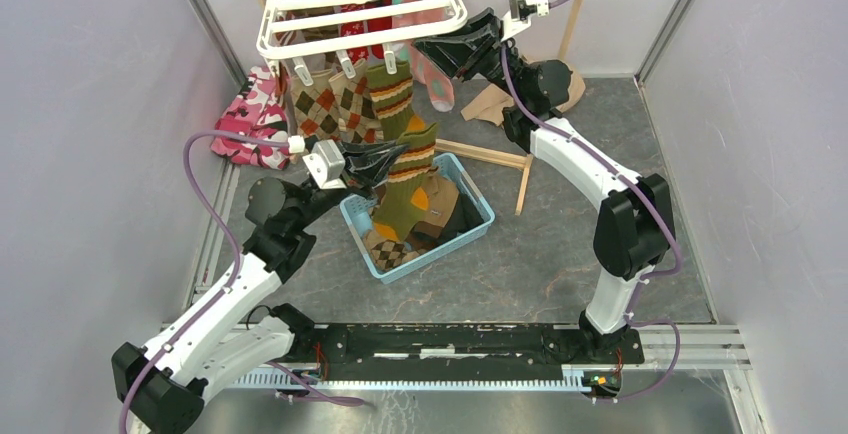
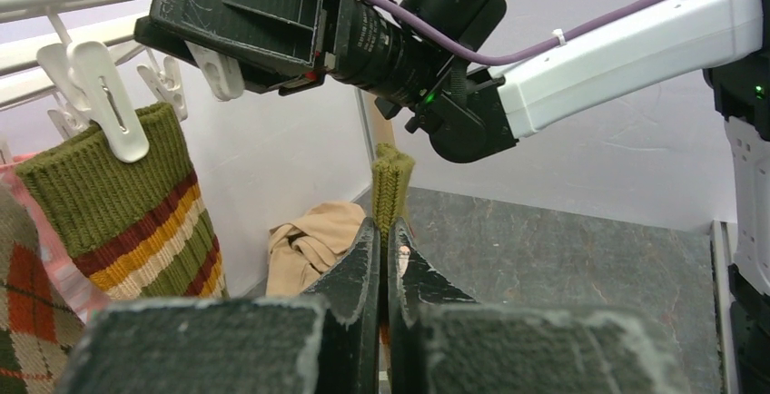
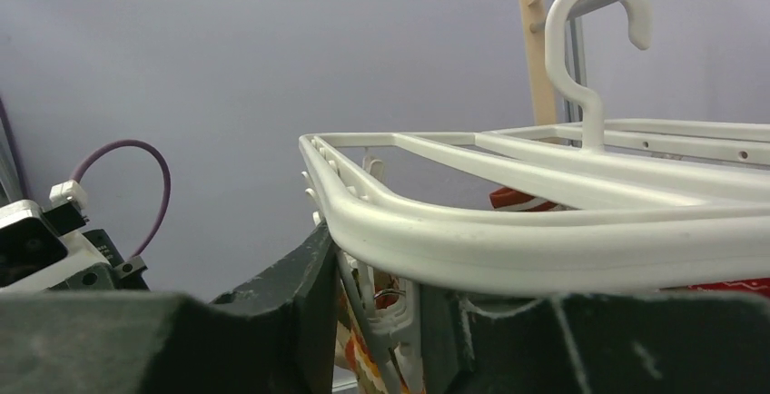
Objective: Clip the socks to the hanger
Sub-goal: Open the clamp at the hanger, then clamp the sock onto the hanger.
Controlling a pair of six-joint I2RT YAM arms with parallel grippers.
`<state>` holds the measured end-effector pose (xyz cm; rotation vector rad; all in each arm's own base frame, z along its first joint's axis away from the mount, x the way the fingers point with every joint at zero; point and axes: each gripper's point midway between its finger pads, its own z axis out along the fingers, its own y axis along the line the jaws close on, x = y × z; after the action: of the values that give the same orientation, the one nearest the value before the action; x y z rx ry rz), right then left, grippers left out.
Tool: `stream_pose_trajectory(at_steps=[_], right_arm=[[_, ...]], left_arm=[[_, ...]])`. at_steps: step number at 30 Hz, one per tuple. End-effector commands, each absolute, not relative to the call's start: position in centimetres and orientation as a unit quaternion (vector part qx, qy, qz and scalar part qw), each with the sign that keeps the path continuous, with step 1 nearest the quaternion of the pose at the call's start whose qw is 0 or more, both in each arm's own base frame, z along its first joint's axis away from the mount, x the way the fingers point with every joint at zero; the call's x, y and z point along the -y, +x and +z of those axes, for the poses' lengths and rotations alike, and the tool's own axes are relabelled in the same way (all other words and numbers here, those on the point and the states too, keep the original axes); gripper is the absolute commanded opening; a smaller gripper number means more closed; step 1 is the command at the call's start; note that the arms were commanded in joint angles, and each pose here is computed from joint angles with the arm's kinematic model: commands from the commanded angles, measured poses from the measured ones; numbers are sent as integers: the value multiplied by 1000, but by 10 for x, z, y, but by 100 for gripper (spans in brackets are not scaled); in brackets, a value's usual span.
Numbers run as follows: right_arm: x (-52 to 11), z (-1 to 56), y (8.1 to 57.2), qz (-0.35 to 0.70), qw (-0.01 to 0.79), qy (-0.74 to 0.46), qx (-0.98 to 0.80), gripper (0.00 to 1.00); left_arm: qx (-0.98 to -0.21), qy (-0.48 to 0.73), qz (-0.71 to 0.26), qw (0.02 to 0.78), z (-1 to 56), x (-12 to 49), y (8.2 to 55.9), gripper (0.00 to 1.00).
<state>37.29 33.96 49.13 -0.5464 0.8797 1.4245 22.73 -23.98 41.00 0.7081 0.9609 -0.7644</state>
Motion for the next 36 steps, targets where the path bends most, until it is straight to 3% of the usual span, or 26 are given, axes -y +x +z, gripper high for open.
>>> stream_pose_trajectory(at_steps=[1,6,14,24,36], right_arm=[[-335,520,355,622,653,-263,-343,32],[-335,520,352,623,650,-265,-346,13],[-333,521,349,632,643,-259,-346,1],[-331,523,342,643,636,-259,-338,0],[-332,521,341,651,630,-259,-335,0]], left_arm=[[-419,301,-335,789,442,233,234,2],[-434,281,-336,787,446,236,248,2],[-464,251,-322,786,452,240,278,2],[-518,216,-316,765,452,248,311,2],[-526,214,-314,761,457,255,324,2]])
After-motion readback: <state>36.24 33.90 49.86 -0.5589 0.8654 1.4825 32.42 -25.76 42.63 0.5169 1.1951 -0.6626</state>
